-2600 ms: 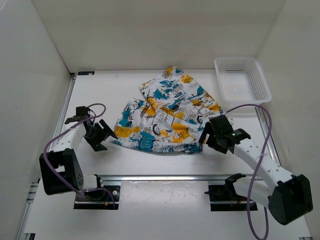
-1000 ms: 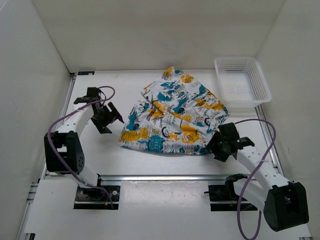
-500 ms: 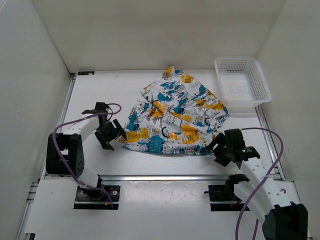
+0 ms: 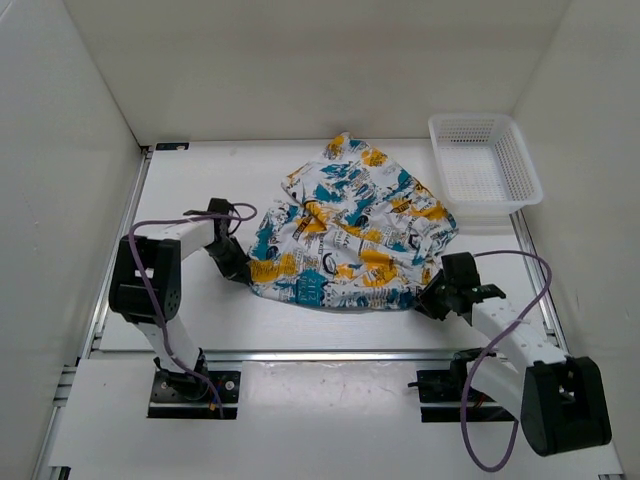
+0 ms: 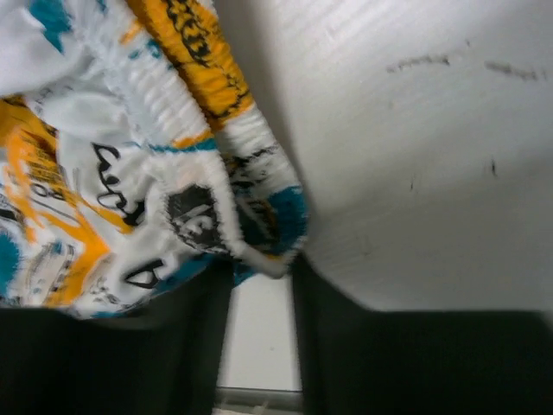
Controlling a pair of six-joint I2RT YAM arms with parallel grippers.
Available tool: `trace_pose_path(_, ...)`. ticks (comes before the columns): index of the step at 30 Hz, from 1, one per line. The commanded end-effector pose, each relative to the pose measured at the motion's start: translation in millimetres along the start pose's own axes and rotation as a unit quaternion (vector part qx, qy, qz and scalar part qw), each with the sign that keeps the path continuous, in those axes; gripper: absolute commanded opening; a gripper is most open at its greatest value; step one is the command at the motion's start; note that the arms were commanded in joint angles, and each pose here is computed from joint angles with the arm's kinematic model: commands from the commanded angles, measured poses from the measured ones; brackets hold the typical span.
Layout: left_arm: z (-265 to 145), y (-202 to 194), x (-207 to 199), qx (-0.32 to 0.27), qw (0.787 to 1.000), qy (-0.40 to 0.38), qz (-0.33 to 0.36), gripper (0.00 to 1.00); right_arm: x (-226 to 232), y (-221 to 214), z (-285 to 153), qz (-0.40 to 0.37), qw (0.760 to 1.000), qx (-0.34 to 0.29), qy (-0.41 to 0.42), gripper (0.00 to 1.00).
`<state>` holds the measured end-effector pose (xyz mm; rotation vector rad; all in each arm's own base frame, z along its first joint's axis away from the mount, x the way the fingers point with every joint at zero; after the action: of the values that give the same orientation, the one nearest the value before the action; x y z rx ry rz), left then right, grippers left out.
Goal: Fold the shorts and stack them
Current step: Fold the shorts
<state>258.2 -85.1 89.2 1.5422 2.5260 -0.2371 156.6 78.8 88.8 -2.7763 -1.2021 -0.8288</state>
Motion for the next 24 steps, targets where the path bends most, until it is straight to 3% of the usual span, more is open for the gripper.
trace_pose_path(1, -11, 19, -17, -0.047, 0.998, -0.029, 0.031, 0.10, 22, 21, 6, -0.013, 0.999, -0.037, 0.026, 0.25)
trace_pose_path(2, -18, 20, -20, -0.051, 0.998, -0.032, 0.032, 0.10, 28, 25, 4, -0.019, 0.999, -0.039, 0.027, 0.06)
trace_pose_path(3, -33, 26, -27, -0.076, 0.995, -0.044, 0.038, 0.10, 31, 28, 3, -0.026, 0.999, -0.038, 0.016, 0.00)
trace_pose_path(9, -118, 45, -54, -0.173, 0.980, -0.086, 0.053, 0.10, 92, 75, -50, -0.101, 0.986, -0.121, 0.061, 0.00)
trace_pose_path(15, -235, 43, -78, -0.273, 0.949, -0.143, 0.067, 0.10, 145, 99, -130, -0.148, 0.963, -0.175, 0.141, 0.00)
trace_pose_path(19, -315, 19, -75, -0.360, 0.908, -0.202, 0.070, 0.10, 172, 102, -201, -0.201, 0.930, -0.215, 0.219, 0.00)
trace_pose_path(20, -346, 3, -70, -0.398, 0.885, -0.229, 0.070, 0.10, 173, 98, -215, -0.216, 0.926, -0.205, 0.231, 0.00)
trace_pose_path(22, -378, -14, -64, -0.440, 0.857, -0.259, 0.069, 0.10, 183, 97, -260, -0.251, 0.900, -0.234, 0.270, 0.00)
trace_pose_path(23, -406, -34, -56, -0.477, 0.829, -0.285, 0.070, 0.10, 181, 93, -275, -0.261, 0.891, -0.239, 0.283, 0.00)
trace_pose_path(24, -420, -44, -52, -0.497, 0.813, -0.297, 0.066, 0.10, 183, 90, -298, -0.277, 0.874, -0.257, 0.304, 0.00)
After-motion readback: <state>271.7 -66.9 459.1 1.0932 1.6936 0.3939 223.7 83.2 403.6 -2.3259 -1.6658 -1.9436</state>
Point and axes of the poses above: each gripper's point midway between its finger pads, its own z axis out along the fingers, its own x axis along the line the jaws close on, y = z × x, the point moved 8 cm from there along -z, back along the fingers, and after that the axes turned 3 degrees about z, right-handed, at the moved point
